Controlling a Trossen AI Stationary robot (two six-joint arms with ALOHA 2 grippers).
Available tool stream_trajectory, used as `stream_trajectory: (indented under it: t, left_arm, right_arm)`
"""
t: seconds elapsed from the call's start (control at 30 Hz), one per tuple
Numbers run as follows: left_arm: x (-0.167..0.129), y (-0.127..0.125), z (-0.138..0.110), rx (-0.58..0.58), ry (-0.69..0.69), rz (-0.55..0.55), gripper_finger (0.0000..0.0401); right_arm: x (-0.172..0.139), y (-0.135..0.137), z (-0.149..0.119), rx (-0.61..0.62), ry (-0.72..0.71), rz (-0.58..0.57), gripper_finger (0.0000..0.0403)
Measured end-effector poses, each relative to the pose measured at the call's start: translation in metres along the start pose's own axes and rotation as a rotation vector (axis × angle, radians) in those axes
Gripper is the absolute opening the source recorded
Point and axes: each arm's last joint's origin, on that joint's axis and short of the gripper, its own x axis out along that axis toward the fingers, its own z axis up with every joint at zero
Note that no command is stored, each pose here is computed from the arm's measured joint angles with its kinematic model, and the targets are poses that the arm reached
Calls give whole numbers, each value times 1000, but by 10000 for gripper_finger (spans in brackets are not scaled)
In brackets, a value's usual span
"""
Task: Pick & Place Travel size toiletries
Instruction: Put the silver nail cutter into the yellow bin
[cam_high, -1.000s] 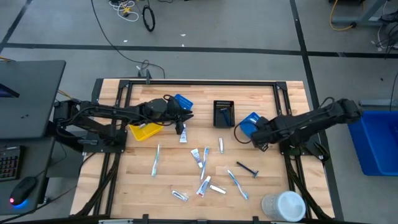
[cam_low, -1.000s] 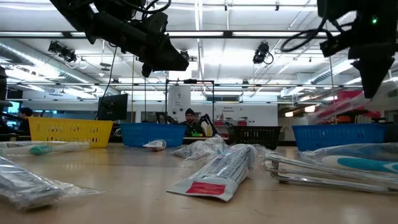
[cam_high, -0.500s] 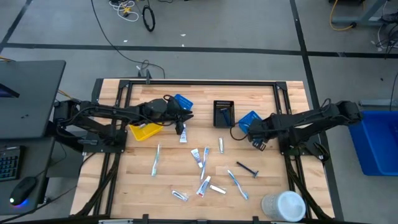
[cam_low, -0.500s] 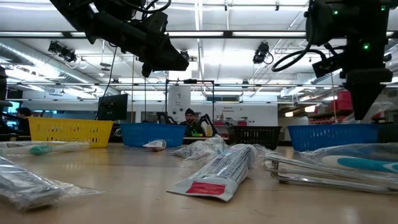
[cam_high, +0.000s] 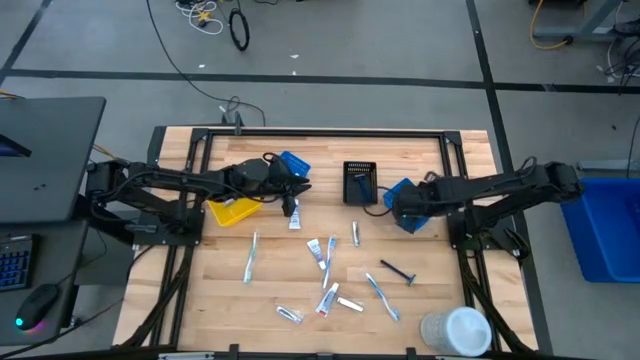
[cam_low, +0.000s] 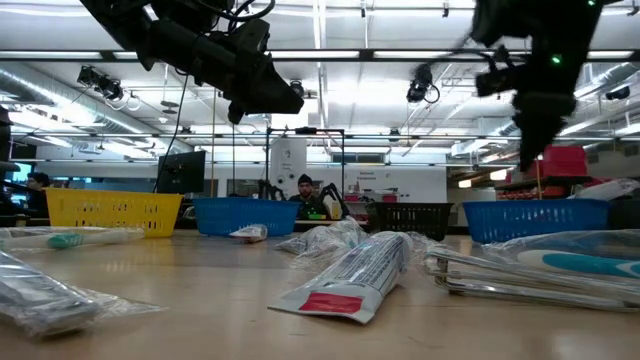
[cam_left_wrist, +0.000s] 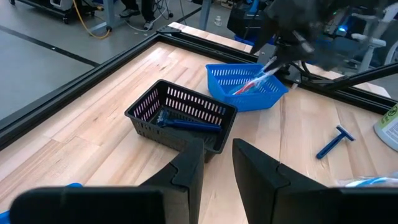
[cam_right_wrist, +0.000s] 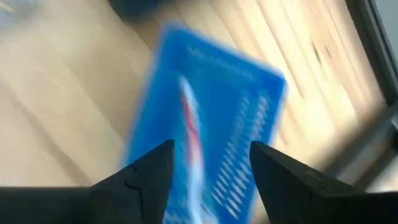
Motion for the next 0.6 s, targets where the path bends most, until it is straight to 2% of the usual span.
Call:
stream_trajectory:
  t: [0.2, 0.37, 0.47, 0.6]
  left_arm:
    - [0, 0, 0, 0, 0, 0, 92]
    - [0, 0, 0, 0, 0, 0, 92]
    - [0, -1, 0, 11, 2, -5, 92]
    - [-1, -7, -2, 64, 6, -26, 92]
  right_arm:
    - [-14, 29, 36, -38, -375, 334, 201]
    - [-30, 49, 54, -114, -696, 625, 186]
    - [-29, 56, 52, -132, -782, 697, 180]
    - [-14, 61, 39, -158, -754, 695, 179]
